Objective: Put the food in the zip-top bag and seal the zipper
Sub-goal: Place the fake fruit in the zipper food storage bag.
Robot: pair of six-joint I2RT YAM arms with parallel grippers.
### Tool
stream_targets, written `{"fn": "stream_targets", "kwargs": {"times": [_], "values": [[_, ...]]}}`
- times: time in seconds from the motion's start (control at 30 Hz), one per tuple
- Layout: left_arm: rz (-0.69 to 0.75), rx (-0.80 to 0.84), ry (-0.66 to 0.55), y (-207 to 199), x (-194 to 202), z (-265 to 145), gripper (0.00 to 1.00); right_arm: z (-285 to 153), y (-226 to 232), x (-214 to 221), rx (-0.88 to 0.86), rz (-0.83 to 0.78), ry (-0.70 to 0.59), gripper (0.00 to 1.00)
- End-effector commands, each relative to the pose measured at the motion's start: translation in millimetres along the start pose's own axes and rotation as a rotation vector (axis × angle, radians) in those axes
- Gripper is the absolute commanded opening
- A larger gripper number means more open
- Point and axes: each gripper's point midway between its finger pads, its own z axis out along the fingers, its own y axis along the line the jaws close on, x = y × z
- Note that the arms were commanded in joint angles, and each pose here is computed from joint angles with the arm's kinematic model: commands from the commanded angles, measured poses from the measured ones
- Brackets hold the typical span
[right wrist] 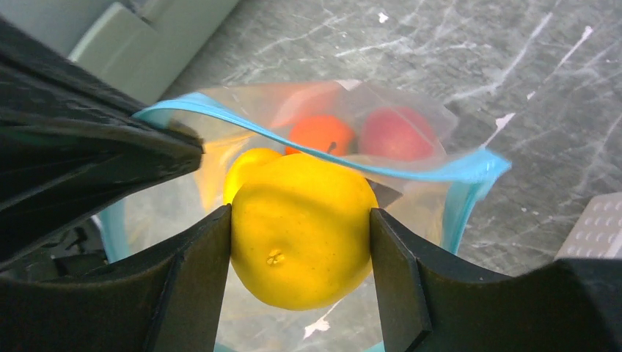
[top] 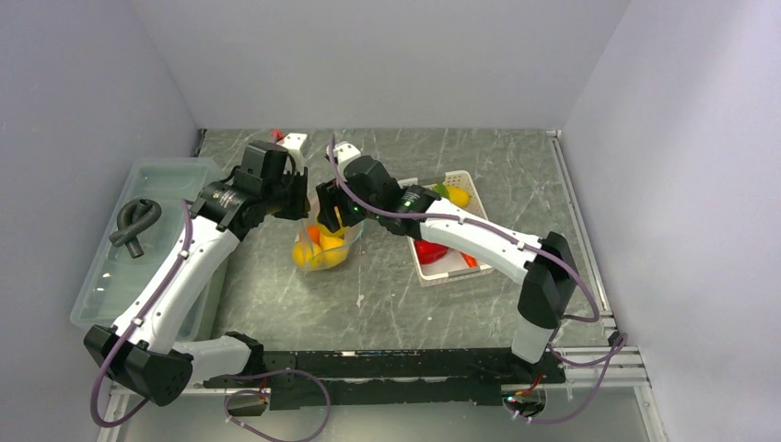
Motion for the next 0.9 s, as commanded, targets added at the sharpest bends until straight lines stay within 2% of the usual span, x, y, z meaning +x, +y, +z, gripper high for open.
{"fn": "stream_targets", "kwargs": {"times": [0.0, 0.13, 0.33, 0.67, 0.87], "values": [[-0.001, 0.049, -0.077, -10.2, -23.9, -15.8, 0.00, -4.8, -1.3, -29.8, 0.052, -0.014, -0.083, 0.44], [-0.001, 0.048, -0.074, -9.9, -22.8, -14.6, 0.00, -6.0, 1.6, -33.7, 0.041, -0.007, -0.096, 0.68], [-0.001, 0.046, -0.069, -9.7, -22.3, -12.3, 0.00, -15.6, 9.1, -42.3, 0.004, -0.007, -0.123, 0.90], [-0.001, 0.038, -0.072, -8.3, -23.1, -11.4, 0.00, -48.2, 7.1, -57.9, 0.015, -0.020, -0.181, 0.93], [0.000, 0.035, -0.073, -7.8, -22.9, -11.4, 0.00, -80.1, -11.7, -63.7, 0.105, -0.043, -0.225, 0.92]]}}
